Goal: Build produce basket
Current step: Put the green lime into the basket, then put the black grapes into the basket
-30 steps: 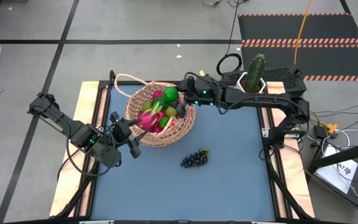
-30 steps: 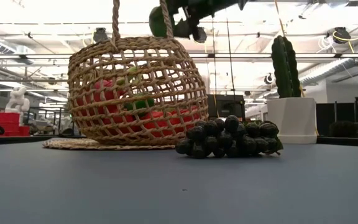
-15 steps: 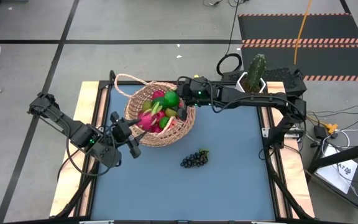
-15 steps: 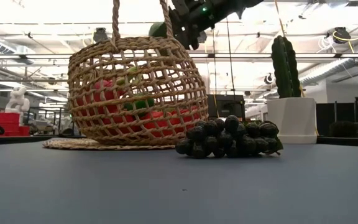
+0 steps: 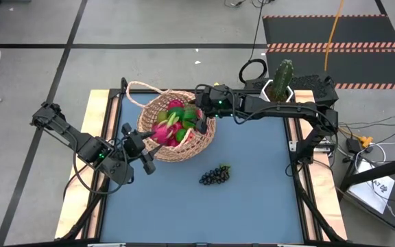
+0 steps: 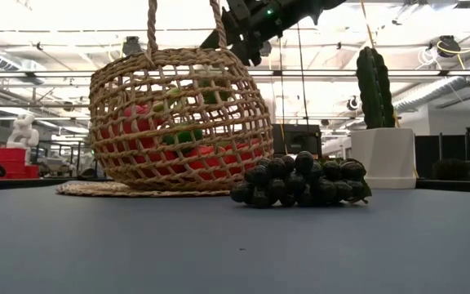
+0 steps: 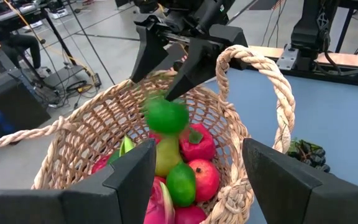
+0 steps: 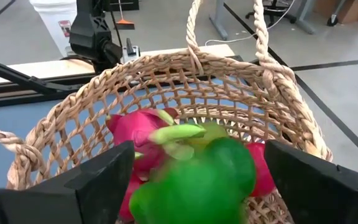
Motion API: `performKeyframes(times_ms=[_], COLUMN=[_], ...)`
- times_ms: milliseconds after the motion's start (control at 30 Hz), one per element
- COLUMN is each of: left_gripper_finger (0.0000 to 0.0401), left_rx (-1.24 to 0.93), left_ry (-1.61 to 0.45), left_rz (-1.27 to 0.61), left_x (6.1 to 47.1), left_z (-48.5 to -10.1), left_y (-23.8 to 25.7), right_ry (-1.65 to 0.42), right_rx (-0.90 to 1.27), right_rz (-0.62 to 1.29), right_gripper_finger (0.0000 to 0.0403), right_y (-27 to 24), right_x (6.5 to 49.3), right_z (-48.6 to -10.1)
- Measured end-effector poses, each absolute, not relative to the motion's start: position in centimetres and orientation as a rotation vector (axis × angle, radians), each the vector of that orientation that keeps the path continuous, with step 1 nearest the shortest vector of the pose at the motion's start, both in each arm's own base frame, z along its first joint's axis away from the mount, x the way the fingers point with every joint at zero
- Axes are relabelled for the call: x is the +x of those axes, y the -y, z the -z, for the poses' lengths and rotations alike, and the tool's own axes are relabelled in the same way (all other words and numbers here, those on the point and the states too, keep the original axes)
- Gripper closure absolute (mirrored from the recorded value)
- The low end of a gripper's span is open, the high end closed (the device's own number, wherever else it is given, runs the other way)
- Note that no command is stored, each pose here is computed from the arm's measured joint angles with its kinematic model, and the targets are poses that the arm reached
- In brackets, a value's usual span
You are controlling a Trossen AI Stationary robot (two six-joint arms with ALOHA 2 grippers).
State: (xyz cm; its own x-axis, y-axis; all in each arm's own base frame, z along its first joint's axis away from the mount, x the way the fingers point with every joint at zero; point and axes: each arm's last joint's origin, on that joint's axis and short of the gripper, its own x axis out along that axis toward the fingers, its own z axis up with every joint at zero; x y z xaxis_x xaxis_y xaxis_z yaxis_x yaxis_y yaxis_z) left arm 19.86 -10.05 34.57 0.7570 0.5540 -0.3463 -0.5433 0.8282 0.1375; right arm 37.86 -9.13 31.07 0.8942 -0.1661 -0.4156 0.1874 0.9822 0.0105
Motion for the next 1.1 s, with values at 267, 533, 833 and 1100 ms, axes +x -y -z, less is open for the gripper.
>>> performKeyframes(times_ms=[267, 533, 833, 1100], left_gripper_finger=[0.0162, 0.0162, 0.0162, 0.0162], left_rx=[0.03, 0.032, 0.034, 0.031], left_ry=[-0.387, -0.388, -0.391, -0.39], left_rz=[-0.598, -0.598, -0.598, -0.598], left_x=[19.9, 19.9, 19.8, 19.8], left_z=[-34.6, -34.6, -34.5, -34.5], left_y=[10.1, 10.0, 10.0, 10.0], right_ry=[-0.433, -0.38, -0.357, -0.445], right_rx=[0.056, 0.049, 0.043, 0.02], right_rz=[0.184, 0.183, 0.187, 0.203], right_gripper_finger=[0.0038, 0.0037, 0.0037, 0.0037], right_y=[9.1, 8.7, 6.1, 2.4], right_x=[37.8, 36.7, 33.4, 29.9], right_z=[-31.0, -33.0, -36.6, -38.3])
